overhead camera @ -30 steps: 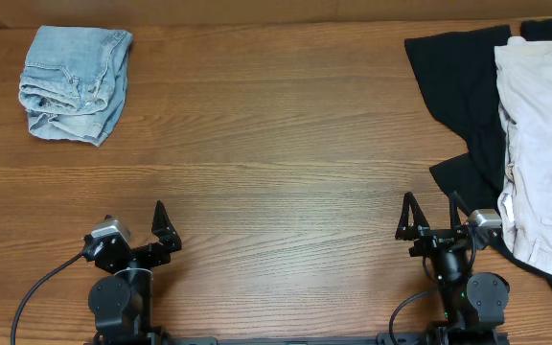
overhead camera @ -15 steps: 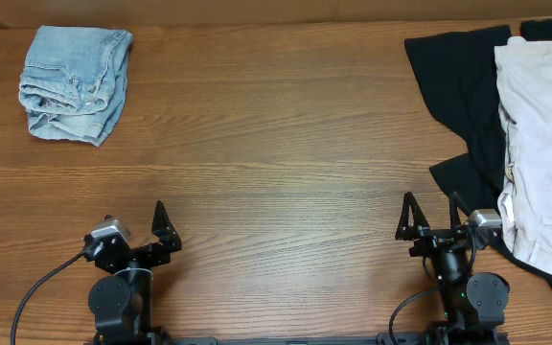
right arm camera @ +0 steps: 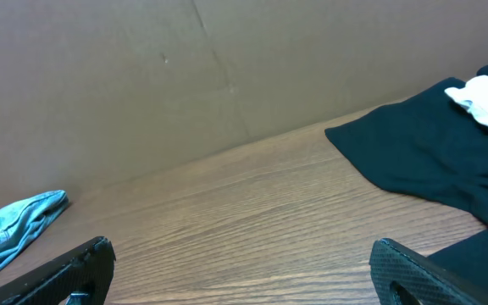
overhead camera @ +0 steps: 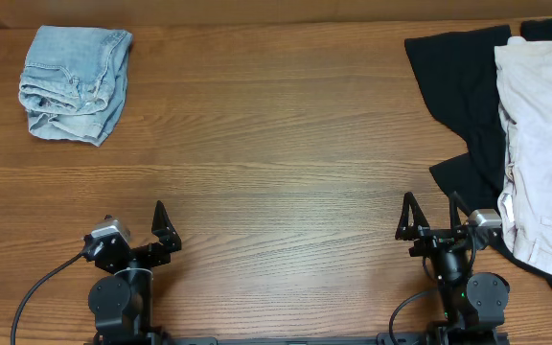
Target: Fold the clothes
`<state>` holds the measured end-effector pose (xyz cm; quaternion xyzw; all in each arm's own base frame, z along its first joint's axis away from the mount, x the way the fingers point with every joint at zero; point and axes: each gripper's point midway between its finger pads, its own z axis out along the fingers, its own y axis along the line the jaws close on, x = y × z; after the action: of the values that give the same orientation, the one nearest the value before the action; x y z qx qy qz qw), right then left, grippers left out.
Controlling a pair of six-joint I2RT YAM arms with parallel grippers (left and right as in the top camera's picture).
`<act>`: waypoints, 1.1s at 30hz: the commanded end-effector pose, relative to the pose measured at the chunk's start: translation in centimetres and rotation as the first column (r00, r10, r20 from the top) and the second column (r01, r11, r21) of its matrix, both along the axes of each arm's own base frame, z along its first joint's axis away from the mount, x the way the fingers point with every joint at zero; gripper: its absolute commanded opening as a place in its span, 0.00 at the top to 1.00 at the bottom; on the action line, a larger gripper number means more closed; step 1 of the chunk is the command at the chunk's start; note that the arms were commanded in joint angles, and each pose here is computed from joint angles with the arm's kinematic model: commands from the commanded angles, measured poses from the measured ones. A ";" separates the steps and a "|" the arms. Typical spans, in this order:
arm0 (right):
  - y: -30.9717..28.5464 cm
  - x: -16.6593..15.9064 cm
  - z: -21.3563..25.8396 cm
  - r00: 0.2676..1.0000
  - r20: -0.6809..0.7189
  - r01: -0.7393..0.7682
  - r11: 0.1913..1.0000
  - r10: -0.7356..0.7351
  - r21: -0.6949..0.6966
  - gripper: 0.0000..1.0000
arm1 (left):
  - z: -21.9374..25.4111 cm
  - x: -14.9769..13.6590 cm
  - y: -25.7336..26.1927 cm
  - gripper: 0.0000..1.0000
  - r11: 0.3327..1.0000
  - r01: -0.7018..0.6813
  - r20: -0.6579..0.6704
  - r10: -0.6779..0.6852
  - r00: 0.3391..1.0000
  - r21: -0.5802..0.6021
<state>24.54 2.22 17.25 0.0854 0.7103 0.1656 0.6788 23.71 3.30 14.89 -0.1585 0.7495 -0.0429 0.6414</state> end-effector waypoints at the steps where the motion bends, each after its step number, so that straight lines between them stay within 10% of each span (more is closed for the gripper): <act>1: 0.0 0.0 -0.1 1.000 0.008 0.003 1.000 -0.003 -0.006 0.00 | 0.2 0.0 -0.1 0.00 1.000 0.007 0.010 -0.007 1.000 0.028; 33: 0.8 -1.4 9.7 0.981 0.188 -0.027 0.993 0.049 -0.117 0.00 | 8.9 0.8 -2.5 0.00 0.976 0.151 0.121 -0.171 0.978 0.158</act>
<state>23.75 2.73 23.28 0.0452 0.6696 0.1609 0.7237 24.36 1.19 20.02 -0.0707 0.7283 -0.0565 0.6792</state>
